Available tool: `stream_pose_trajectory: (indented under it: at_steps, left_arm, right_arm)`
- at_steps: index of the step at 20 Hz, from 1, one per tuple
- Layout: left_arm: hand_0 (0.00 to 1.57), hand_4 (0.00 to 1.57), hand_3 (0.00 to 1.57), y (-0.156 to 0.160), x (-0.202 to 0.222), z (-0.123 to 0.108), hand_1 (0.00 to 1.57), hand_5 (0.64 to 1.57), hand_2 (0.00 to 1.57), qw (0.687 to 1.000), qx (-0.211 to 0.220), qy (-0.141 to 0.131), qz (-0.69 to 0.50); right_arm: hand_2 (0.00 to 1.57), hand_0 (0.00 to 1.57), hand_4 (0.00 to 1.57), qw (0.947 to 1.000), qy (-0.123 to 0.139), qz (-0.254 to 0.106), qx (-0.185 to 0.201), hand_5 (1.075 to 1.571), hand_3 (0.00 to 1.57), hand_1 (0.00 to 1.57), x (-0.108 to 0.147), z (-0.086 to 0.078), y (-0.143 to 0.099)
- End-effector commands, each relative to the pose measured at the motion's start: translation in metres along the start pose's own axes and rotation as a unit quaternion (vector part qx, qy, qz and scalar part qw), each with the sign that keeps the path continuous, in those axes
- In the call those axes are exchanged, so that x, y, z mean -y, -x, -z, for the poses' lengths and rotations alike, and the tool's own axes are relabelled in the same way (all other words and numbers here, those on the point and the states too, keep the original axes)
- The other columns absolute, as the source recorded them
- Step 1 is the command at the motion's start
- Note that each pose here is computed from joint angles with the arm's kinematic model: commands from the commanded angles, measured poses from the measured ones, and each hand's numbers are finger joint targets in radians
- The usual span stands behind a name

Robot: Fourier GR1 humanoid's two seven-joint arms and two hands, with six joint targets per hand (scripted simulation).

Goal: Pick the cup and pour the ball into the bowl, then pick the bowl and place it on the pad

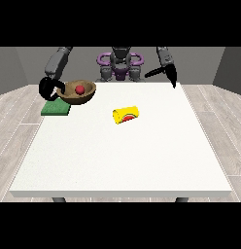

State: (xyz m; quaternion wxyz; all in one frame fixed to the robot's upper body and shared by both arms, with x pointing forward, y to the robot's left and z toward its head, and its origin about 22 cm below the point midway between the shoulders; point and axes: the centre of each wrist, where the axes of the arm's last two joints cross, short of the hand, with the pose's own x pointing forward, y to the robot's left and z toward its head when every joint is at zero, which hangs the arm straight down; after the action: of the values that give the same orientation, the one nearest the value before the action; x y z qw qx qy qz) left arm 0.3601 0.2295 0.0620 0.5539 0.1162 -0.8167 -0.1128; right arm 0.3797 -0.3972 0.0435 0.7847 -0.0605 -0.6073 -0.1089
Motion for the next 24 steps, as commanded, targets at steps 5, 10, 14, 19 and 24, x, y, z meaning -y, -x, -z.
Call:
stream_pose_trajectory:
  at_steps: [5, 10, 14, 19, 24]
  left_arm:
    - [0.0, 0.0, 0.0, 0.007, 0.003, -0.009, 0.0, 1.566, 0.0, 0.999, 0.036, -0.021, 0.017]
    - [0.0, 0.0, 0.0, -0.024, 0.015, 0.019, 0.0, 1.565, 0.0, 0.993, 0.101, -0.049, 0.02]
    - [0.0, 0.0, 0.0, -0.041, 0.014, 0.023, 0.0, 1.565, 0.0, 0.989, 0.136, -0.057, 0.029]
    - [0.0, 0.0, 0.0, -0.071, 0.009, 0.012, 0.0, 1.563, 0.0, 0.985, 0.164, -0.042, 0.027]
    - [0.0, 0.0, 0.0, -0.091, 0.018, -0.001, 0.0, 1.564, 0.0, 0.985, 0.165, -0.049, 0.025]
  right_arm:
    - [1.57, 1.57, 1.06, 0.9994, -0.007, 0.03, 0.015, 1.562, 1.57, 1.57, 0.049, -0.014, 0.001]
    - [1.57, 1.57, 1.03, 0.9948, -0.019, 0.046, 0.088, 1.562, 1.37, 1.57, 0.065, -0.016, -0.022]
    - [1.57, 1.57, 1.01, 0.9913, -0.001, 0.018, 0.13, 1.567, 1.19, 1.57, 0.088, -0.023, -0.039]
    - [1.57, 1.57, 1.03, 0.9859, 0.04, 0.007, 0.163, 1.569, 0.0, 1.57, 0.123, -0.037, -0.044]
    - [1.57, 1.57, 1.03, 0.9851, 0.027, 0.0, 0.17, 1.571, 0.34, 1.57, 0.126, -0.038, -0.05]
